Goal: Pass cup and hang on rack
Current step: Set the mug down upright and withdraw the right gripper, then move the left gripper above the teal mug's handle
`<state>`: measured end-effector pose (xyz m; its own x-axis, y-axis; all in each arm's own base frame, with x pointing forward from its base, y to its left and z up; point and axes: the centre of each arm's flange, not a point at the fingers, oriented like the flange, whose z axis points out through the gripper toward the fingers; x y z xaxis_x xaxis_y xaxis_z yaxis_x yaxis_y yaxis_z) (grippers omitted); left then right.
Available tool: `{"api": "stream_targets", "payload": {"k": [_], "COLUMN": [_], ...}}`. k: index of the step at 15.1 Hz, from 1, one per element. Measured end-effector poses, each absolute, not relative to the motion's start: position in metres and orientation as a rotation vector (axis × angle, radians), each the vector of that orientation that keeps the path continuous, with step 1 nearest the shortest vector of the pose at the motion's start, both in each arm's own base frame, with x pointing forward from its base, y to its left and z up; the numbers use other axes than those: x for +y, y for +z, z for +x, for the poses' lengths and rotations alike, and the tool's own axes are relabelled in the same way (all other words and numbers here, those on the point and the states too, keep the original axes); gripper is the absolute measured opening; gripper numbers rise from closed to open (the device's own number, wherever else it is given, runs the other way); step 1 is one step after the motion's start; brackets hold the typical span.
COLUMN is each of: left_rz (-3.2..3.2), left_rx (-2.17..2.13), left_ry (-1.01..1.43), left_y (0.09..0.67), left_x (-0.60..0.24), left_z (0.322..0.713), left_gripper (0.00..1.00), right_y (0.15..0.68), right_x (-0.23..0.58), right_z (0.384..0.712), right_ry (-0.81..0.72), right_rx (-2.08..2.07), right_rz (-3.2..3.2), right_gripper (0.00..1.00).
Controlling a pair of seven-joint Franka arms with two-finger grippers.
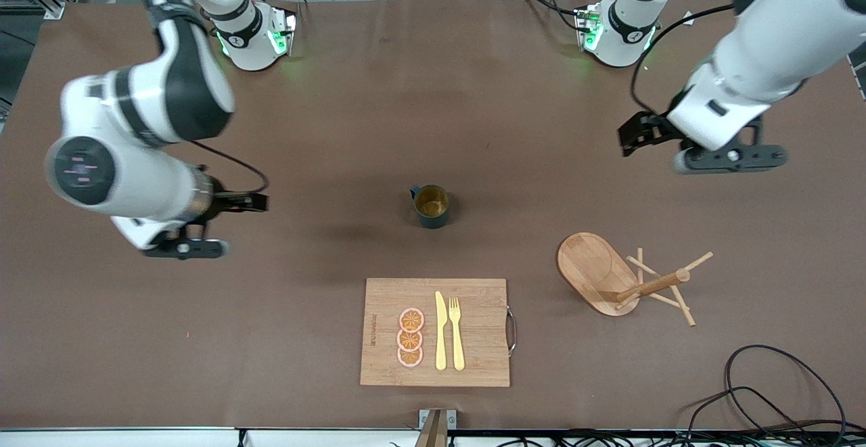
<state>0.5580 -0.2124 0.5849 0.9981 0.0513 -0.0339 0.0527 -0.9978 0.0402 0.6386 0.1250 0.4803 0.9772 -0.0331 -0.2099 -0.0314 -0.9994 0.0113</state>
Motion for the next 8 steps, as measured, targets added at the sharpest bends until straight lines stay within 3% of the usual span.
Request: {"api": "stream_targets", "payload": {"k": [5, 8], "left_rz": [3.137, 3.146], "left_rx": [0.233, 0.306], "left_ry": [-0.001, 0.056], "left_y": [0.524, 0.484], "left_x": [-0.339, -0.408], "left_z": [0.543, 0.525], "left_gripper": [1.00, 1.00], "right_y": [0.501, 0.503], "right_x": [0.009, -0.043], "right_z": [0.646, 0.639], "right_ry": [-0.275, -0.339], "right_rx": [-0.111, -0.091], "right_rz": [3.076, 3.081], "right_gripper": [1.00, 1.00]}}
